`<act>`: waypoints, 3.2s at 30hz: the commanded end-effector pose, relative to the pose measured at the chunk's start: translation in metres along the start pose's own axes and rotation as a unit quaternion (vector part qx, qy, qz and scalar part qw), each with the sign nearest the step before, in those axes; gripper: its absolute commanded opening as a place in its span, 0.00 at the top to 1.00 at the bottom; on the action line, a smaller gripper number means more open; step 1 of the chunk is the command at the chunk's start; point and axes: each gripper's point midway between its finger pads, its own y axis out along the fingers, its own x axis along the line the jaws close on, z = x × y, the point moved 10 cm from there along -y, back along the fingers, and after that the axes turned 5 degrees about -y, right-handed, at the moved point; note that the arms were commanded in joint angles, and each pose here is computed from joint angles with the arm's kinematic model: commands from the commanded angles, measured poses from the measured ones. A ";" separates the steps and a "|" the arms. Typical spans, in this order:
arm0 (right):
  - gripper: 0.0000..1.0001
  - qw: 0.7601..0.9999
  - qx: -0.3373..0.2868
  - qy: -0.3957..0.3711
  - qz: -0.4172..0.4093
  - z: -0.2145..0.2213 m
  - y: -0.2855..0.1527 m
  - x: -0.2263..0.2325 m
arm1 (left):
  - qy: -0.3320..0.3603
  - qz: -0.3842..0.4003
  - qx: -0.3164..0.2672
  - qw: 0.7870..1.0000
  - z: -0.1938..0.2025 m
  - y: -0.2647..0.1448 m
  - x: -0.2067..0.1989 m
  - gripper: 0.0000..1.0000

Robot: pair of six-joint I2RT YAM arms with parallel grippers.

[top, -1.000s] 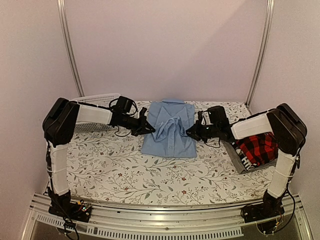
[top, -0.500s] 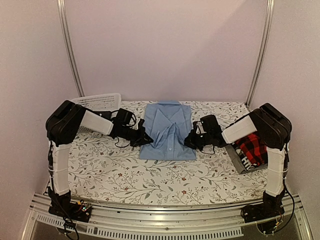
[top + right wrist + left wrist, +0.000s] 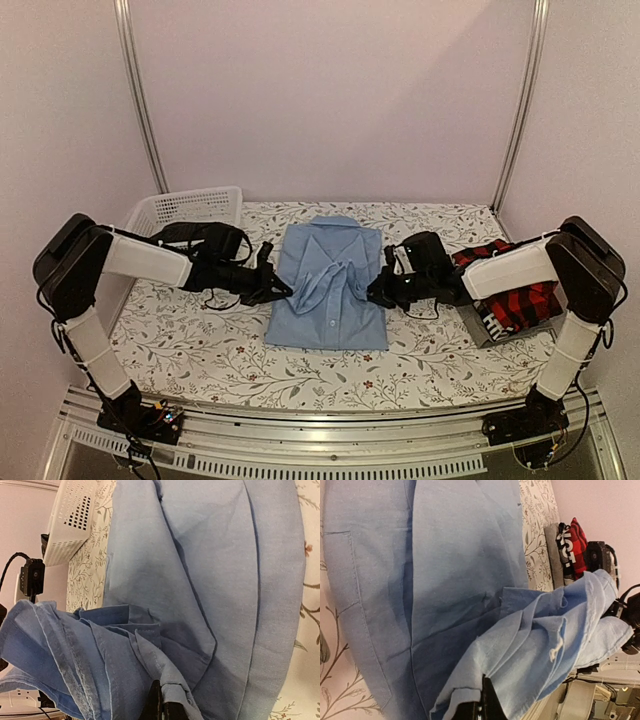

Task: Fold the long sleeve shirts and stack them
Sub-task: Fold the rectangle-folded shirt at the center of the board, then smooth out the 2/3-rectangle-folded shirt at the center of the board.

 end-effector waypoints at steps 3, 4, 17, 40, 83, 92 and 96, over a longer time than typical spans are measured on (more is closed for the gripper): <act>1.00 0.999 -0.033 -0.019 0.010 -0.027 -0.003 0.010 | 0.011 -0.004 -0.022 1.000 -0.015 -0.005 -0.005 1.00; 1.00 0.999 -0.033 -0.016 0.013 -0.029 0.000 0.006 | 0.011 -0.006 -0.023 1.000 -0.018 -0.003 -0.003 1.00; 0.88 0.999 -0.037 0.001 0.025 -0.052 0.014 -0.021 | -0.006 -0.037 -0.028 0.999 -0.044 0.017 0.018 1.00; 0.25 0.978 -0.083 -0.159 0.102 -0.062 -0.031 0.050 | 0.102 -0.056 -0.093 0.989 -0.012 -0.033 -0.054 0.53; 0.69 0.940 -0.017 -0.252 0.230 -0.061 0.051 0.088 | 0.037 -0.150 -0.050 0.987 -0.097 0.040 0.032 0.87; 0.76 0.938 0.055 -0.243 0.243 -0.038 0.117 0.045 | 0.062 -0.143 -0.055 0.986 -0.104 0.028 0.015 0.87; 0.60 0.937 0.073 -0.233 0.248 -0.031 0.131 0.032 | 0.066 -0.136 -0.061 0.987 -0.100 0.015 0.004 0.84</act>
